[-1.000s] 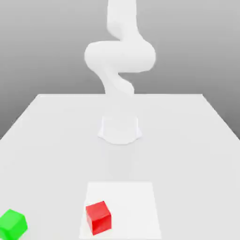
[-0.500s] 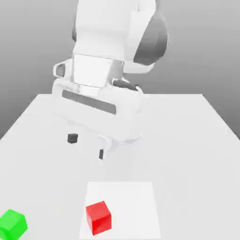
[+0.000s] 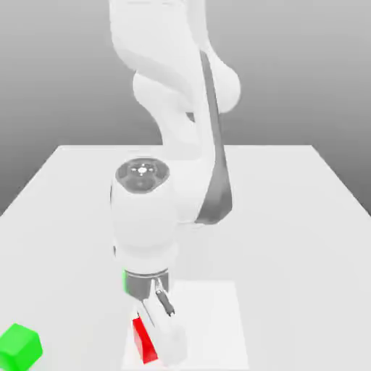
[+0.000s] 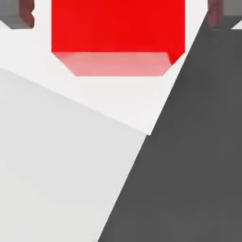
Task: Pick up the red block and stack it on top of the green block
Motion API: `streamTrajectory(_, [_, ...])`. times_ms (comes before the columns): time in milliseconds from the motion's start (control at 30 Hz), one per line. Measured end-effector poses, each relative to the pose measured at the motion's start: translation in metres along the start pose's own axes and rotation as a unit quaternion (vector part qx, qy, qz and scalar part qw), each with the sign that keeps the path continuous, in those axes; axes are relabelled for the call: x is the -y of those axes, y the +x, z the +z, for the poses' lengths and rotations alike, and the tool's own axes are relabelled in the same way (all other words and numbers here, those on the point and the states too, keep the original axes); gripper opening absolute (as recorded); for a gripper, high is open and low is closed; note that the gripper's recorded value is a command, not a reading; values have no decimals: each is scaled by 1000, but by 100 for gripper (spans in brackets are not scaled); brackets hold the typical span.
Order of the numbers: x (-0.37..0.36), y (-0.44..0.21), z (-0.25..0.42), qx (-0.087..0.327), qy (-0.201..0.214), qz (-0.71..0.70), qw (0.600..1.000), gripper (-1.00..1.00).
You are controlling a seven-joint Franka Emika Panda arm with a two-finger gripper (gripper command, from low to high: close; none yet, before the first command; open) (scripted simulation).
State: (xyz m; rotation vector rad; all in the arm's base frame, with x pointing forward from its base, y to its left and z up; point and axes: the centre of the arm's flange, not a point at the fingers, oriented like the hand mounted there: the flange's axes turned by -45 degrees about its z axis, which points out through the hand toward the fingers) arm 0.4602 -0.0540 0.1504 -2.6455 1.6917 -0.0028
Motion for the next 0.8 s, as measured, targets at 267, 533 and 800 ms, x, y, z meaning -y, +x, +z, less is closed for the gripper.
streamTrajectory(267, [1, 1, -41, 0, 1, 1, 1000, -100])
streamTrajectory(533, [-53, 157, -87, 0, 0, 127, 992, -100])
streamTrajectory(800, [-79, 202, -40, 0, 0, 163, 987, 100])
